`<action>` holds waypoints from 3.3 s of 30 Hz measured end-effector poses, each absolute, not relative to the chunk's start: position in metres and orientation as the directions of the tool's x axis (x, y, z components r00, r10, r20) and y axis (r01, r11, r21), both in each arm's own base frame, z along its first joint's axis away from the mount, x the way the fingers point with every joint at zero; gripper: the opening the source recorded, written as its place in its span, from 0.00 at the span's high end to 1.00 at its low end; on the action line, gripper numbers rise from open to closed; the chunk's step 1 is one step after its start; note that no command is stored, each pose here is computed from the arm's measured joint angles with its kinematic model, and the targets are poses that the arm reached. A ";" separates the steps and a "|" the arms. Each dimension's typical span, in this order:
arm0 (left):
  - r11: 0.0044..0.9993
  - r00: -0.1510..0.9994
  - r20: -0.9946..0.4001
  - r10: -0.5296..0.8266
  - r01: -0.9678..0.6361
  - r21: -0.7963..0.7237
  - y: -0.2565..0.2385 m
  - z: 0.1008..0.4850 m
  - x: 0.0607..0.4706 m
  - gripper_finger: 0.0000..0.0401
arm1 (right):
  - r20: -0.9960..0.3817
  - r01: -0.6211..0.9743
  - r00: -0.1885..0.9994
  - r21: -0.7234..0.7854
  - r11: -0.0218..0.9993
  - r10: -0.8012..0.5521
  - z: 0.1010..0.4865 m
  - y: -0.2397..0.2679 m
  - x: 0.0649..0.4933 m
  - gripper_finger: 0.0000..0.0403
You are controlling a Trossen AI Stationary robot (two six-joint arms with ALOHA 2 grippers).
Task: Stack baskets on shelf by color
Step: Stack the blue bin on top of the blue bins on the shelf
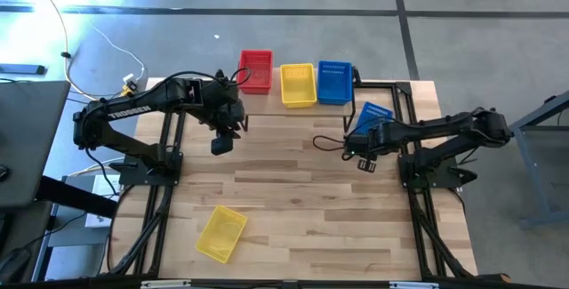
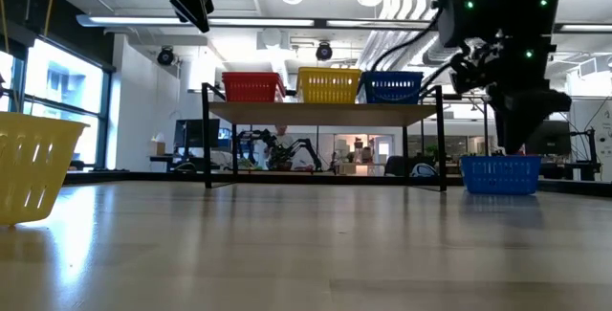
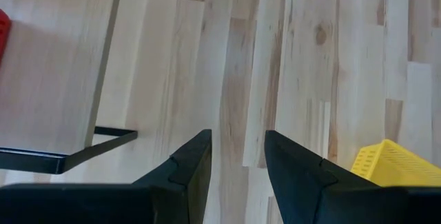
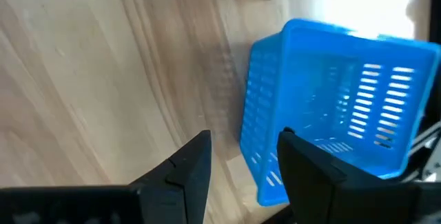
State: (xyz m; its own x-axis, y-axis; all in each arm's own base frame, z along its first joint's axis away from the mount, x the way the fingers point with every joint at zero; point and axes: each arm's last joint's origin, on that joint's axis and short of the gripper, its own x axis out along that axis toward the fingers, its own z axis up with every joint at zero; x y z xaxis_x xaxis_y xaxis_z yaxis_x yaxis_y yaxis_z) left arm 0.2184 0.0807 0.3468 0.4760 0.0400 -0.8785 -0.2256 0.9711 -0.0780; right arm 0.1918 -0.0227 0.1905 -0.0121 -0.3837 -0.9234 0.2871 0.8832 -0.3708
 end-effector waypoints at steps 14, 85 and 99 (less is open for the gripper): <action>0.971 0.476 -0.879 0.040 -0.225 -0.078 0.081 0.347 0.218 0.69 | -0.914 0.328 -0.048 -0.395 0.858 -0.402 0.186 -0.028 0.190 0.63; 0.993 0.464 -0.885 0.037 -0.117 -0.020 0.081 0.346 0.217 0.69 | -0.924 0.493 -0.183 -0.383 0.782 -0.337 0.205 -0.047 0.222 0.99; 0.987 0.408 -0.913 0.015 -0.149 -0.051 0.079 0.344 0.212 0.69 | -0.905 0.716 -0.213 -0.401 0.571 -0.368 0.247 -0.005 0.225 1.00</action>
